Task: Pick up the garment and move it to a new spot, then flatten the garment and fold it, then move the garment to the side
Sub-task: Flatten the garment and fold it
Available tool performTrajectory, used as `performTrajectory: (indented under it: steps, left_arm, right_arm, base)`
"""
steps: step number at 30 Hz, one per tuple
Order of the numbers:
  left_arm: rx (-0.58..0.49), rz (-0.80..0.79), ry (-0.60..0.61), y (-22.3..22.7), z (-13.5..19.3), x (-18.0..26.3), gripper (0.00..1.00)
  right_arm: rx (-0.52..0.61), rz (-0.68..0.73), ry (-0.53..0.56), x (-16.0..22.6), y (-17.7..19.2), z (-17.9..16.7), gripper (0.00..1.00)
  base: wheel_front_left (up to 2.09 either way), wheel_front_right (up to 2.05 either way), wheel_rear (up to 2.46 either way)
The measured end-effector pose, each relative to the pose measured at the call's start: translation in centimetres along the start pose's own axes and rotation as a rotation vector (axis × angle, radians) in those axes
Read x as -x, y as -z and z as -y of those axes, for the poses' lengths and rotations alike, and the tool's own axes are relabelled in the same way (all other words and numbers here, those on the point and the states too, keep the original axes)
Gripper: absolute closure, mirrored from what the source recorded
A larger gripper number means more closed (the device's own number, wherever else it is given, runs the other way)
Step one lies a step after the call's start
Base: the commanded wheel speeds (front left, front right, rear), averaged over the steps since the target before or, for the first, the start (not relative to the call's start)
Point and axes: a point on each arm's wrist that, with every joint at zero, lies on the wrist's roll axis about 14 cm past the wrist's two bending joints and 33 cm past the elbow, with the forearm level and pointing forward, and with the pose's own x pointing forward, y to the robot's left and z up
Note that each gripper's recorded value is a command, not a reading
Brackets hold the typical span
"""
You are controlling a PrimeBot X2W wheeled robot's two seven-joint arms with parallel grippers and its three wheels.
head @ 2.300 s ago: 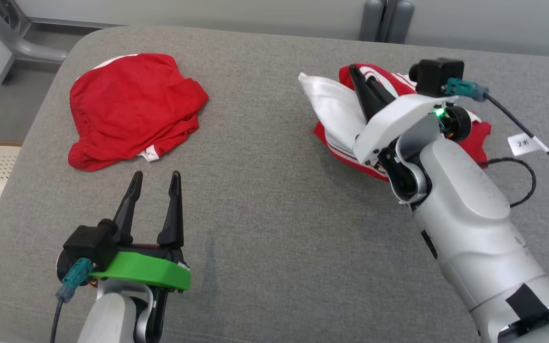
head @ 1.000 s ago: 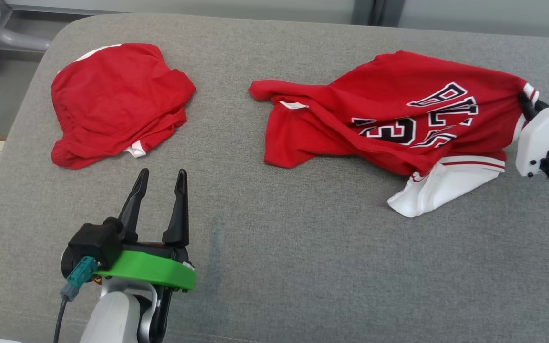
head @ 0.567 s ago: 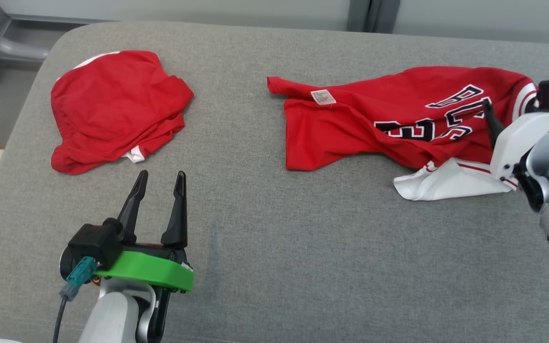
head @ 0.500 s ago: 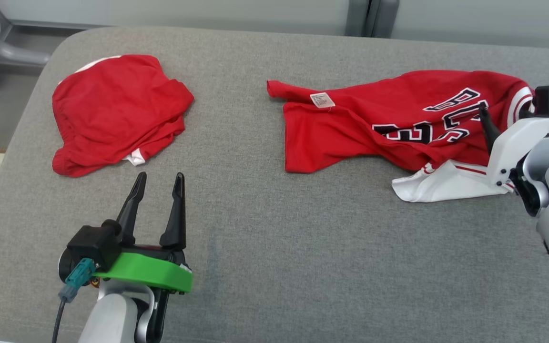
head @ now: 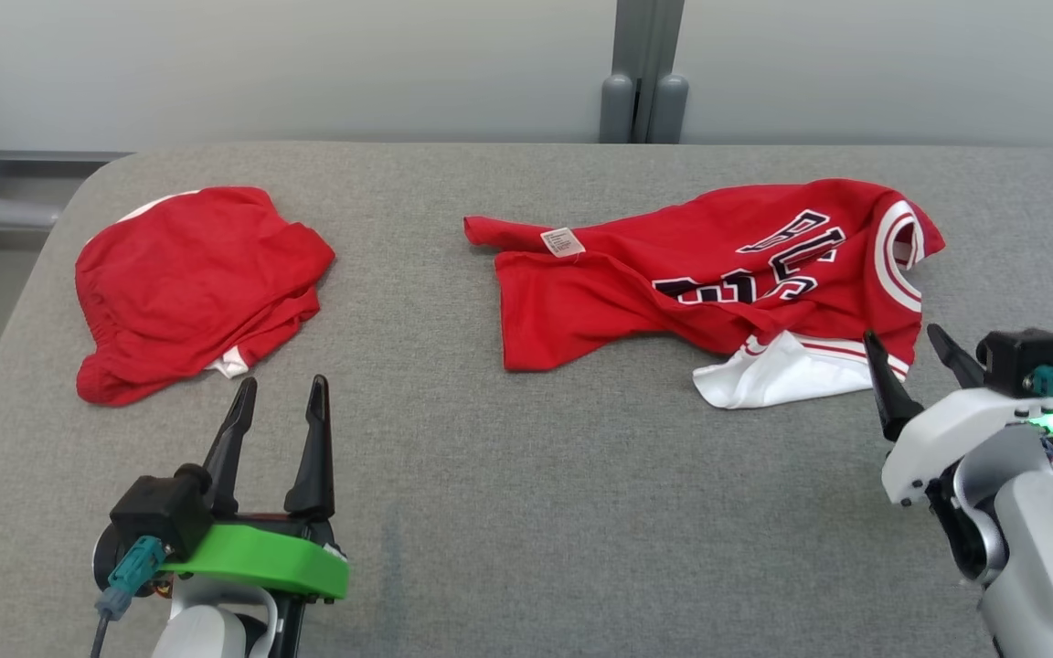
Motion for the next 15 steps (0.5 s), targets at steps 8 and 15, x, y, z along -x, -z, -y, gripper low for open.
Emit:
performTrajectory:
  steps: [8, 15]
  left_arm:
    - [0.005, 0.003, 0.024, 0.0, 0.9, -0.2, 0.0]
    - [0.01, -0.008, 0.029, 0.5, 1.1, -0.9, 0.0]
  right_arm:
    - [-0.059, 0.027, 0.044, 4.2, 2.0, -1.8, 0.0]
    - [-0.05, -0.102, 0.018, 2.6, 3.1, -2.8, 0.0]
  base:
    - [0.0, 0.0, 0.0]
    - [0.0, 0.0, 0.0]
